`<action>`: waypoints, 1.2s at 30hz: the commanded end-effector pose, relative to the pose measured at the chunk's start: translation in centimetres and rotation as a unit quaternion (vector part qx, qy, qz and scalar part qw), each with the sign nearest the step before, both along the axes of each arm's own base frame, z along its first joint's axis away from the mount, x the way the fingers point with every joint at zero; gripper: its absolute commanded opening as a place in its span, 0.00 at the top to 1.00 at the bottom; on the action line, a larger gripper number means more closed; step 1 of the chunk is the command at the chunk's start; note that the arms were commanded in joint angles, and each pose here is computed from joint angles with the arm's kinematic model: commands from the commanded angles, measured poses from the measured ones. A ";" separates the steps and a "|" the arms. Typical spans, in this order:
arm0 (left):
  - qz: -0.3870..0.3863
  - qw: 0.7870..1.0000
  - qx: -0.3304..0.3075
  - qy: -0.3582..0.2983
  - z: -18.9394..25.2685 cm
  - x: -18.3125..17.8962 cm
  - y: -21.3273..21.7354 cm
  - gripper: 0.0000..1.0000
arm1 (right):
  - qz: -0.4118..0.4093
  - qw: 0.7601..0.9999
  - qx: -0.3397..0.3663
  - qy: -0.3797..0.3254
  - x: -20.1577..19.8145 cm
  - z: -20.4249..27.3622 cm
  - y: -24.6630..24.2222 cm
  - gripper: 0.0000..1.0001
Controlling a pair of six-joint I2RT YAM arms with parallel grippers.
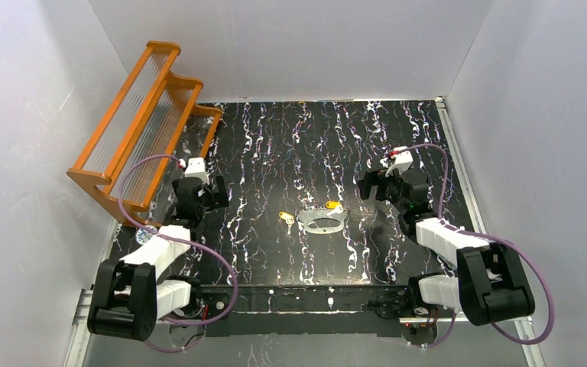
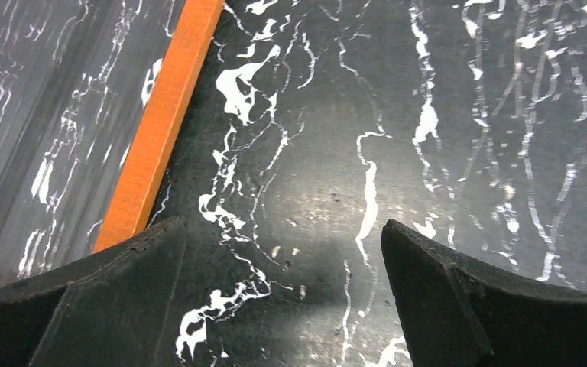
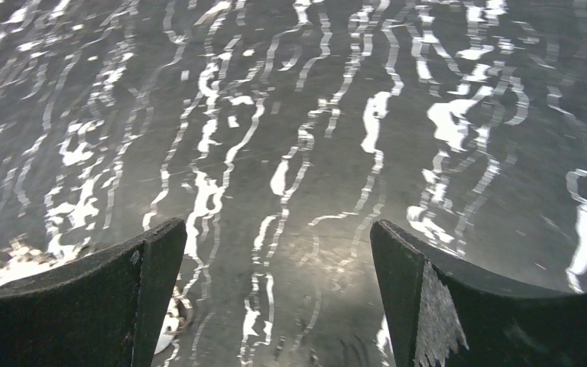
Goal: Put the keys on the keyring
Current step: Place the keyring at the center of the board, then reset both arms
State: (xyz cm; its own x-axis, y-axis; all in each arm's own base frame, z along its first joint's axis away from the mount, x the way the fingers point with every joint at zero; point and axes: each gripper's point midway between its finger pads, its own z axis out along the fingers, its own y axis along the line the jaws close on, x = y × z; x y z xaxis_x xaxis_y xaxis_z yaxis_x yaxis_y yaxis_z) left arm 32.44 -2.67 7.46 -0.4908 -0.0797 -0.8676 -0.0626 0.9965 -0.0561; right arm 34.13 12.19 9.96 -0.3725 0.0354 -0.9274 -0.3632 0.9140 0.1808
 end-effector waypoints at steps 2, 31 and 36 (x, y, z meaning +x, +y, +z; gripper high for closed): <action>0.053 0.996 0.066 -0.038 -0.6 1.3 2.9 0.02 | -0.130 0.989 -0.066 -0.036 0.9 0.6 -5.4 0.01; -0.003 0.992 0.073 -0.104 -4.5 4.5 2.1 0.02 | -0.219 0.970 -0.065 -0.089 3.4 -3.5 -11.6 0.01; -0.037 0.986 0.091 -0.136 -3.7 3.1 0.7 0.02 | -0.221 0.969 -0.064 -0.091 3.4 -3.4 -11.7 0.01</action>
